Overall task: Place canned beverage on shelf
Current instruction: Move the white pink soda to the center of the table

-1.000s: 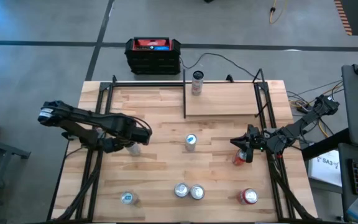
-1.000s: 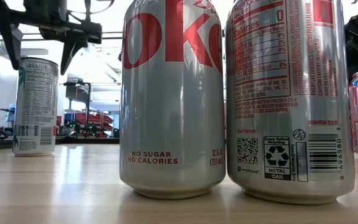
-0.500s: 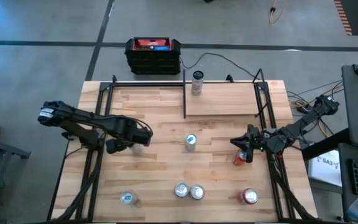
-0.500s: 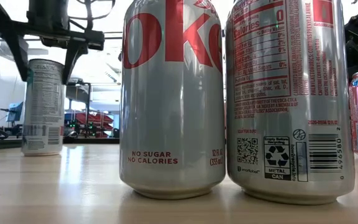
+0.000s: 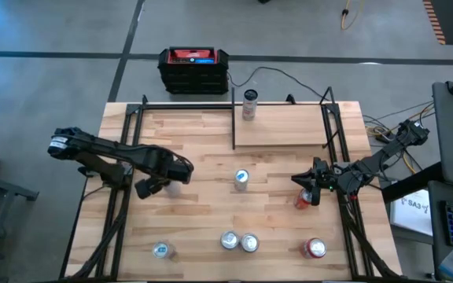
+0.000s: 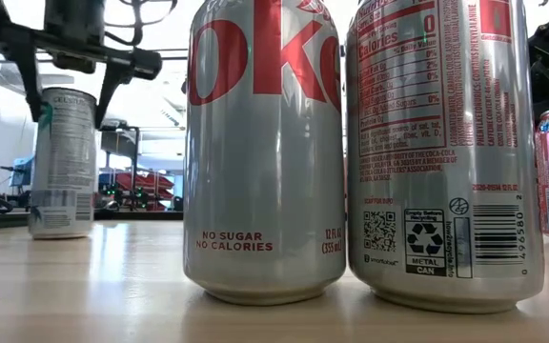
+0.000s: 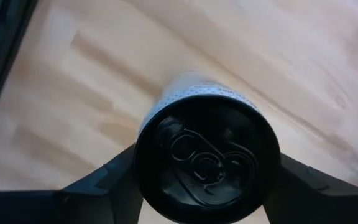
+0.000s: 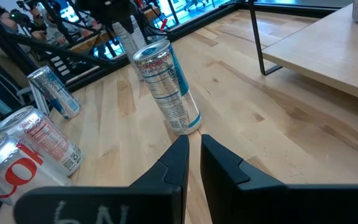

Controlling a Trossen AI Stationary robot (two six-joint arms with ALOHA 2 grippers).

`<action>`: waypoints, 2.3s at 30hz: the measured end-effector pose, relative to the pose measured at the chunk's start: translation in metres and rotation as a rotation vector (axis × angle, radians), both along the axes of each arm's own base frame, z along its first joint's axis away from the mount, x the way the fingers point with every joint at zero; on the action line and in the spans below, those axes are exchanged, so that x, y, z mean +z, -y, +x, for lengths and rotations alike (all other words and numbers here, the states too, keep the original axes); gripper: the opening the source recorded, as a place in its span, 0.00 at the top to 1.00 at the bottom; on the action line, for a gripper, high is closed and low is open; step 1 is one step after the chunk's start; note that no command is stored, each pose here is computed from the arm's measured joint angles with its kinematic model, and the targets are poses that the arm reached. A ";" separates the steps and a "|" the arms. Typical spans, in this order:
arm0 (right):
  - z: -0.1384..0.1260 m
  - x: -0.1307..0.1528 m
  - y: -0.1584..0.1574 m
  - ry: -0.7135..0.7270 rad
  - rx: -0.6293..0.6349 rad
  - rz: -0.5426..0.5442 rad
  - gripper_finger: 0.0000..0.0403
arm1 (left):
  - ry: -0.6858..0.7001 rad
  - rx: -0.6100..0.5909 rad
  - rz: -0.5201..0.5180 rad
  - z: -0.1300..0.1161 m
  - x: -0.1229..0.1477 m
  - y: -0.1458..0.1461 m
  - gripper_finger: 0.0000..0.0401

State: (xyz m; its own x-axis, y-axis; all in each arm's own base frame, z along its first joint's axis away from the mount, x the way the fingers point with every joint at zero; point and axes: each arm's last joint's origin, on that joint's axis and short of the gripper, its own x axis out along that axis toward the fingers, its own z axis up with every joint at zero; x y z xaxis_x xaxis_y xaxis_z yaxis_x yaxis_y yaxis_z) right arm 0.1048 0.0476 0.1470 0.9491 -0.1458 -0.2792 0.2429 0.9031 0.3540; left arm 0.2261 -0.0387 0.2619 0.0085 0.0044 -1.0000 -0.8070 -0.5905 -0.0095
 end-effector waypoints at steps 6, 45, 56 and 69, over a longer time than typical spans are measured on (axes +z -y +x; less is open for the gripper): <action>0.000 0.000 0.000 0.000 0.000 0.000 0.93 | -0.018 0.272 -0.098 0.000 0.000 0.003 0.36; 0.000 0.000 0.000 0.000 0.000 0.000 0.93 | 0.010 0.801 -0.068 0.009 0.001 -0.007 0.38; 0.000 0.000 0.000 0.000 0.000 0.000 0.93 | 0.023 0.730 -0.017 0.014 -0.002 -0.008 0.37; 0.000 0.000 0.000 -0.001 0.000 -0.001 0.93 | -0.023 0.504 0.128 0.041 0.007 -0.007 0.22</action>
